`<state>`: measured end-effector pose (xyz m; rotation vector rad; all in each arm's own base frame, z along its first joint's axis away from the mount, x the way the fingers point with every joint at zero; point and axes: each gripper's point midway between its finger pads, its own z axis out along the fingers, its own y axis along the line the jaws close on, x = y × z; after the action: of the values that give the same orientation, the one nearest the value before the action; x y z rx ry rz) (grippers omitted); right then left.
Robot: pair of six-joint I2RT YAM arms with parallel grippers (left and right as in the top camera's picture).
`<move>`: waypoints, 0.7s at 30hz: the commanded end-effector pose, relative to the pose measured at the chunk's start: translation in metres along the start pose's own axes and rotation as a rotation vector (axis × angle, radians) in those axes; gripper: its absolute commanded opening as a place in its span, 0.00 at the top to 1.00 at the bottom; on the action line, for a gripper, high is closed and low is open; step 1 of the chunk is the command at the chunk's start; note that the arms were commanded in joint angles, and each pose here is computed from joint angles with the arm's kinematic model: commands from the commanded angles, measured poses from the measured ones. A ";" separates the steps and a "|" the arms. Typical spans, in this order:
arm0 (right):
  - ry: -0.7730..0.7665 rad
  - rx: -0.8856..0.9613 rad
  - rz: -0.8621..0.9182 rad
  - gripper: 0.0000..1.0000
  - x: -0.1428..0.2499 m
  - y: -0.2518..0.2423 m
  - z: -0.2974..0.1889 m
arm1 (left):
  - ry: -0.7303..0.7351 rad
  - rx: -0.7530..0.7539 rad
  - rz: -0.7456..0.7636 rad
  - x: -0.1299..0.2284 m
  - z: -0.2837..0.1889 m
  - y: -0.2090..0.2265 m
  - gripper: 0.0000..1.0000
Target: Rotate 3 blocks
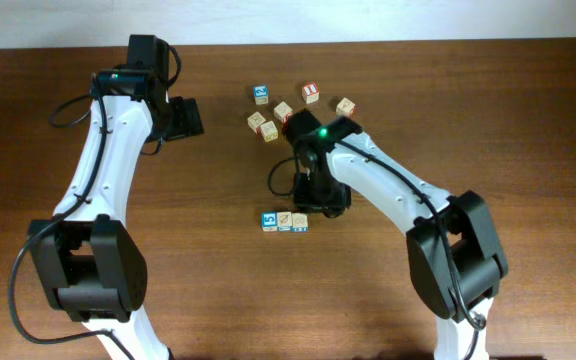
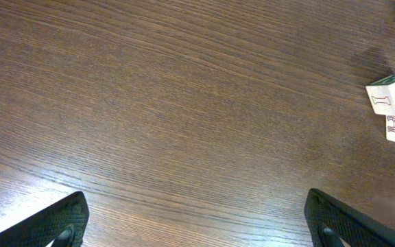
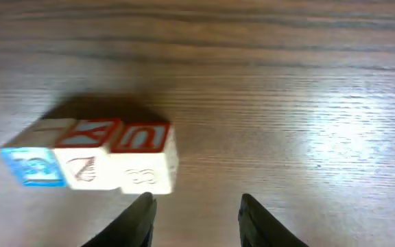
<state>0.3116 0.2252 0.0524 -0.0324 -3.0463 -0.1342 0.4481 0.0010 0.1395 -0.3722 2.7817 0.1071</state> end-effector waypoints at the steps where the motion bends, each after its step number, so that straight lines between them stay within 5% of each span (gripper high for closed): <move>1: 0.022 -0.030 -0.076 0.61 0.020 0.026 -0.005 | -0.005 -0.009 -0.013 -0.003 0.001 0.001 0.01; 8: 0.004 0.014 -0.156 0.71 0.045 0.049 0.012 | -0.006 -0.009 -0.013 -0.003 0.001 0.001 0.01; 21: -0.075 0.067 -0.168 0.70 0.031 0.037 0.034 | -0.006 -0.009 -0.013 -0.003 0.001 0.001 0.01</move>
<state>0.2793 0.2692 0.0257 0.2247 -3.1116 -0.0756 0.4481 0.0010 0.1395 -0.3722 2.7817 0.1071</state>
